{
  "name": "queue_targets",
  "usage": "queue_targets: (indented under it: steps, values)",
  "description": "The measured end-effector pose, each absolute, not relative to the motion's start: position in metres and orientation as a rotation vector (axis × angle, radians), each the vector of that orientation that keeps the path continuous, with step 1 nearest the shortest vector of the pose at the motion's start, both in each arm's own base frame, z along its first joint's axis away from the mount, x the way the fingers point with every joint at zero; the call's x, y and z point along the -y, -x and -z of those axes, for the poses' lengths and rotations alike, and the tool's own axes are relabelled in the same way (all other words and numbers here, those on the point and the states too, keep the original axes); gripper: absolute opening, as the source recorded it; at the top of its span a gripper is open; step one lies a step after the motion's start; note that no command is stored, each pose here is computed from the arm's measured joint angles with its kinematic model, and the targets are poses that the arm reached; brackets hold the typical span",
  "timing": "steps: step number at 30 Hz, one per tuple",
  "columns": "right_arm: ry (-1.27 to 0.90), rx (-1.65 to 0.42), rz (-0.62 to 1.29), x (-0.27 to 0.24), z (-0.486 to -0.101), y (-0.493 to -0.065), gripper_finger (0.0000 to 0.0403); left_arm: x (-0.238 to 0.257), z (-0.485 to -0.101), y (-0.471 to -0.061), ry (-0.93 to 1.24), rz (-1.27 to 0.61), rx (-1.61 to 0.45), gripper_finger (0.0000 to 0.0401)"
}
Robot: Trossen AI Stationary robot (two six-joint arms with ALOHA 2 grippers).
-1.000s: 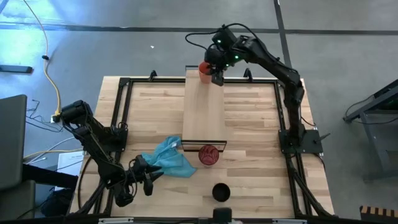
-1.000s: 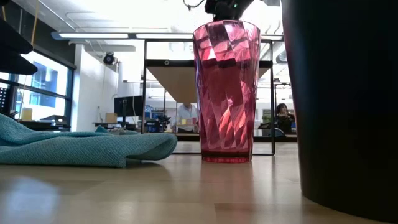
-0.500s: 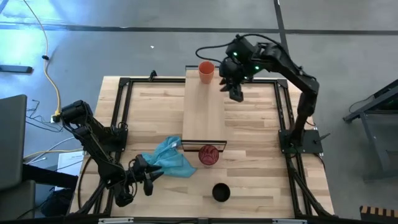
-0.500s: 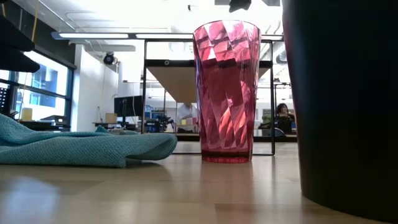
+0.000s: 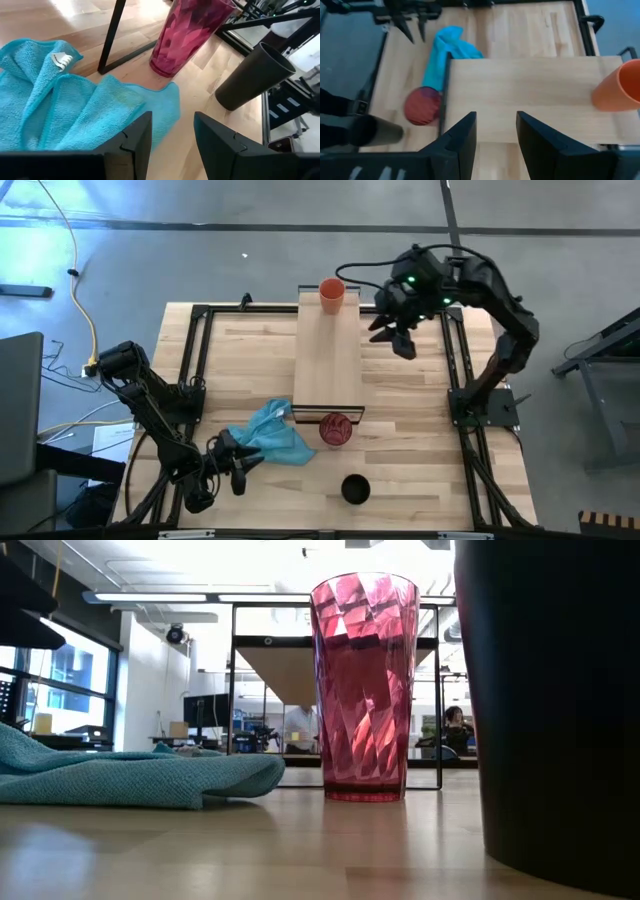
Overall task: Stack small to large cups/mugs on shelf
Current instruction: Put the black cup on the shelf
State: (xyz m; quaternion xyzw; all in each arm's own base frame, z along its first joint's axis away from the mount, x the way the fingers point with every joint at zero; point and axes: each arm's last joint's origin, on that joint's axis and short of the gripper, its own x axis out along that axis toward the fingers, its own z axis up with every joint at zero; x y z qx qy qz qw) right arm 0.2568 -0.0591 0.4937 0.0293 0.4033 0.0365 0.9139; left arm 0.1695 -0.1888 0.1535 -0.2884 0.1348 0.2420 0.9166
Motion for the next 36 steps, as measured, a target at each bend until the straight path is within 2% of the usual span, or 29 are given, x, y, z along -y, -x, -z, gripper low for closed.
queue_targets:
  steps: [13,23,36]
  values:
    - [-0.157,-0.677,-0.097,0.023,-0.530,-0.189,0.0130,0.190,-0.155,-0.171,0.616,-0.492,-0.267,0.0133]
    - [-0.197,-0.591,-0.098,-0.002,-0.545,-0.147,0.0130,0.189,-0.157,-0.171,0.592,-0.517,-0.182,0.0133]
    - [-0.170,-0.536,-0.195,-0.028,-0.552,-0.140,0.0130,0.201,-0.170,-0.180,0.619,-0.454,-0.100,0.0134]
